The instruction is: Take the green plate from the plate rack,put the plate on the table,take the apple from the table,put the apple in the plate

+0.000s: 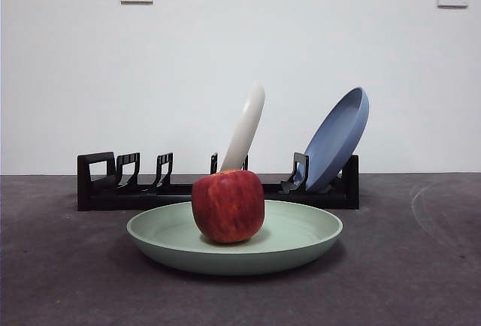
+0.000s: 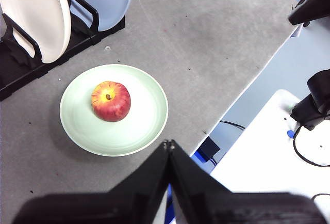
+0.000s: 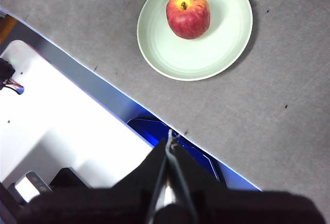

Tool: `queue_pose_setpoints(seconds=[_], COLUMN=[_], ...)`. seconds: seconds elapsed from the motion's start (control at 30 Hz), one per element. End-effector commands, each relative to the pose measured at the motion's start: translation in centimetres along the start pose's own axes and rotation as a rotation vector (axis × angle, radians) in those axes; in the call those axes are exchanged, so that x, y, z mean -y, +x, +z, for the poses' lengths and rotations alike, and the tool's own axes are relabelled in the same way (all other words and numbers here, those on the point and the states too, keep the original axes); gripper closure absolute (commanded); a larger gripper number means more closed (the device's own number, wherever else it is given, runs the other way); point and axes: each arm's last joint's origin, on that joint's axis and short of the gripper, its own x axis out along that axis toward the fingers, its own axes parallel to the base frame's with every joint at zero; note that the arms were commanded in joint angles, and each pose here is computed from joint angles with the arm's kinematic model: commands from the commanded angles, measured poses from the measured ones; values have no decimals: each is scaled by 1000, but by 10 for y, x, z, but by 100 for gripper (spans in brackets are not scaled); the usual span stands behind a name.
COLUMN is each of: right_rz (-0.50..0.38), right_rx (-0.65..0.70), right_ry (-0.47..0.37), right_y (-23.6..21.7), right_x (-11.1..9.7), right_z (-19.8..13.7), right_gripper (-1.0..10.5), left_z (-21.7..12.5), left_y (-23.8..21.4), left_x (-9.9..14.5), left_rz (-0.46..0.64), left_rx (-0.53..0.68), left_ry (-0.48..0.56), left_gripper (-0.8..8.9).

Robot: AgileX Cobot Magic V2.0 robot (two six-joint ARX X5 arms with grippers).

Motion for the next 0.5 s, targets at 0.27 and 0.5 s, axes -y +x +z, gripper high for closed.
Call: queue_pose_setpoints(seconds=[0.27,0.5], right_rz=[-9,-78], right_rx=[-29,-15], right_ry=[47,45], right_y=[1,1], right_x=[1,3], right_z=[-3,-3], right_gripper=[948,948], left_z=[0,1], left_y=[1,6], left_x=[0,1], left_rz=[-4,2], left_rx=[2,-14], left_ry=[0,2], left_gripper=[817,817])
